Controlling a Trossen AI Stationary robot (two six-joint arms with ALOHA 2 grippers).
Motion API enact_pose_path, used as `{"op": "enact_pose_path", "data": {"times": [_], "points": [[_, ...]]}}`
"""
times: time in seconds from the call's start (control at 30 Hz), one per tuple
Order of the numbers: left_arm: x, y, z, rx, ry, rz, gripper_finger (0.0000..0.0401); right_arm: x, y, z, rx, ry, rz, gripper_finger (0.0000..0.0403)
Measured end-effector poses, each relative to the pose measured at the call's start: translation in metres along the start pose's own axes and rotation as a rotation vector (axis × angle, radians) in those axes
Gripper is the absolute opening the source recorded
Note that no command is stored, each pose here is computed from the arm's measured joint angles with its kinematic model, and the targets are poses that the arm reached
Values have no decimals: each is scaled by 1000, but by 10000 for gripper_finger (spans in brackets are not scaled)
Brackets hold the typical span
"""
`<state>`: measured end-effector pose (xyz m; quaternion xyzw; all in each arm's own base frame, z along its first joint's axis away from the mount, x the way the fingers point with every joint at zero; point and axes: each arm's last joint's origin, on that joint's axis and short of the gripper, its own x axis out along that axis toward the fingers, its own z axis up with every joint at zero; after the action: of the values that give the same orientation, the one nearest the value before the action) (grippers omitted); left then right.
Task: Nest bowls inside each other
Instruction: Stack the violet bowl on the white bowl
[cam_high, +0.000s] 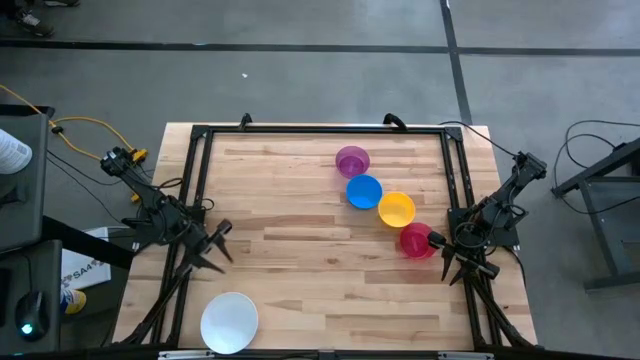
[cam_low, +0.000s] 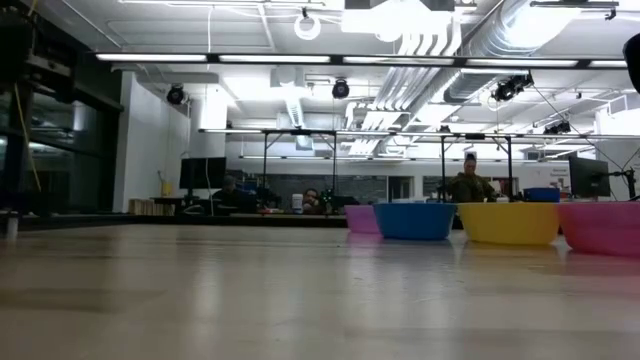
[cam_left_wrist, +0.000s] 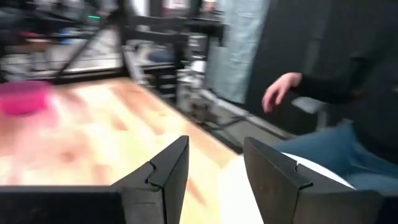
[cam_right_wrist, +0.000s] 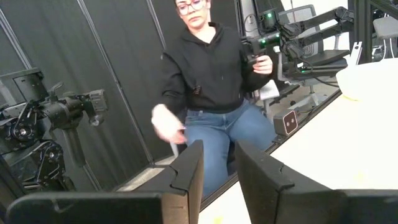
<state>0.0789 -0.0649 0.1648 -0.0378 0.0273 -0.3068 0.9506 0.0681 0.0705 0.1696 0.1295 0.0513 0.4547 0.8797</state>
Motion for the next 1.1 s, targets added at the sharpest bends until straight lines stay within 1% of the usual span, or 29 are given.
{"op": "enact_pose_path", "data": {"times": [0.13, 0.2, 0.3, 0.4, 0.5, 0.57, 0.7, 0.8, 0.97, 1.1], "points": [[0, 4, 1, 13, -19, 139, 155, 0, 0, 0, 0, 0, 0, 87], [-1, 6, 2, -8, -36, 198, 155, 0, 0, 0, 0, 0, 0, 87], [-1, 7, 3, -48, -47, 236, 155, 0, 0, 0, 0, 0, 0, 87], [-1, 7, 3, -53, -51, 247, 155, 0, 0, 0, 0, 0, 0, 87], [-1, 8, 5, -59, -79, 302, 155, 0, 0, 0, 0, 0, 0, 87], [-3, 10, 9, -64, -98, 357, 155, 0, 0, 0, 0, 0, 0, 87], [-4, 13, 15, -89, -119, 508, 155, 0, 0, 0, 0, 0, 0, 87], [-6, 15, 20, -101, -142, 592, 155, 0, 0, 0, 0, 0, 0, 87], [-5, 16, 20, -104, -148, 651, 155, 0, 0, 0, 0, 0, 0, 87], [-6, 16, 20, -104, -150, 661, 155, 0, 0, 0, 0, 0, 0, 87]]}}
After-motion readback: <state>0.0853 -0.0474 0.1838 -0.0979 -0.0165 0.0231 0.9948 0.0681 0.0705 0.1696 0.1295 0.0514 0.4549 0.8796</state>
